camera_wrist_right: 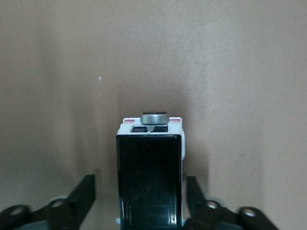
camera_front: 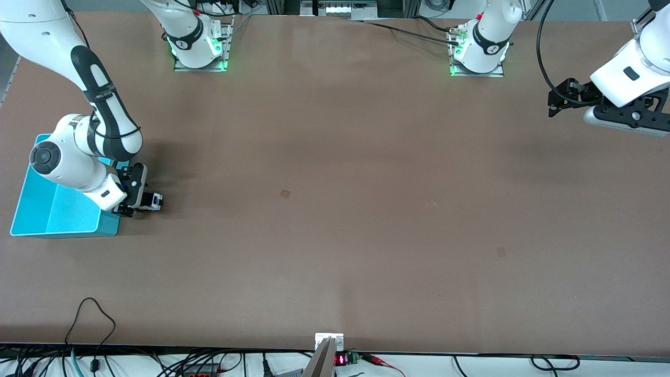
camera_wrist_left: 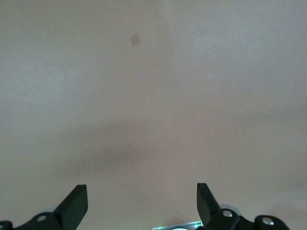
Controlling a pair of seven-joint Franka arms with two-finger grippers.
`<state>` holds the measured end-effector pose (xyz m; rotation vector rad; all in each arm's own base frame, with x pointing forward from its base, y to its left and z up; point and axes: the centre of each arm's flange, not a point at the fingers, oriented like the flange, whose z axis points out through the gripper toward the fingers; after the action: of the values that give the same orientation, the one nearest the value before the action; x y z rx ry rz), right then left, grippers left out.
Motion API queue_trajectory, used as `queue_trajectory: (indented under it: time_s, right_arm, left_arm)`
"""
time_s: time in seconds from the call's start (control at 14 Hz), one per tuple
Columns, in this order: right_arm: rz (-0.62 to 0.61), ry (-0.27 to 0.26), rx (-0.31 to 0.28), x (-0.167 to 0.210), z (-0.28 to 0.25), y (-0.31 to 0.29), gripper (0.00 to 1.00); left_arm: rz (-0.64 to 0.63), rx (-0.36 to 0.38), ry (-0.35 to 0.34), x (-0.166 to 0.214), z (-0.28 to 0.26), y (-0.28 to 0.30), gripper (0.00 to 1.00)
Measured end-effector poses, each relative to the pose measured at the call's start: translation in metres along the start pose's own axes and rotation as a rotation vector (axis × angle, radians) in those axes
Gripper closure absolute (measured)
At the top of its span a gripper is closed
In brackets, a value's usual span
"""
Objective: Wind and store white jeep toy
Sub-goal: 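Lift the jeep with the right gripper over the turquoise bin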
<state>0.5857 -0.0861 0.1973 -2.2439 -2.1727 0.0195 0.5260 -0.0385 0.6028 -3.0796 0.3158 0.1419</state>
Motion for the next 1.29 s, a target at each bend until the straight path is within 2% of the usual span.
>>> queue_trajectory:
  time_s: [0.14,0.36,0.64,0.79,1.0,1.14,1.29]
  right_arm:
    - [-0.007,0.002,-0.007,0.004,-0.002,0.002,0.49]
    - [-0.033,0.012,-0.024,0.020,-0.010,0.007,0.49]
    - [0.055,0.012,-0.125,0.030,-0.072,0.029,0.49]
    - [0.166,0.015,-0.146,0.027,-0.108,0.036,0.49]
    - [0.402,0.028,-0.194,0.015,-0.150,0.039,0.49]
    - [0.573,0.037,-0.210,-0.010,-0.164,0.035,0.49]
    - [0.751,0.039,-0.197,-0.050,-0.163,0.027,0.49]
  left_arm:
    - [0.000,0.000,0.000,0.000,0.000,0.000,0.00]
    - [0.000,0.000,0.000,0.000,0.000,0.000,0.00]
    - [0.000,0.000,0.000,0.000,0.000,0.000,0.00]
    - [0.000,0.000,0.000,0.000,0.000,0.000,0.00]
    - [0.001,0.000,-0.003,0.000,0.000,0.001,0.00]
    - [0.003,0.000,-0.004,0.000,0.000,0.002,0.00]
    - [0.004,0.000,-0.005,0.000,0.000,0.002,0.00]
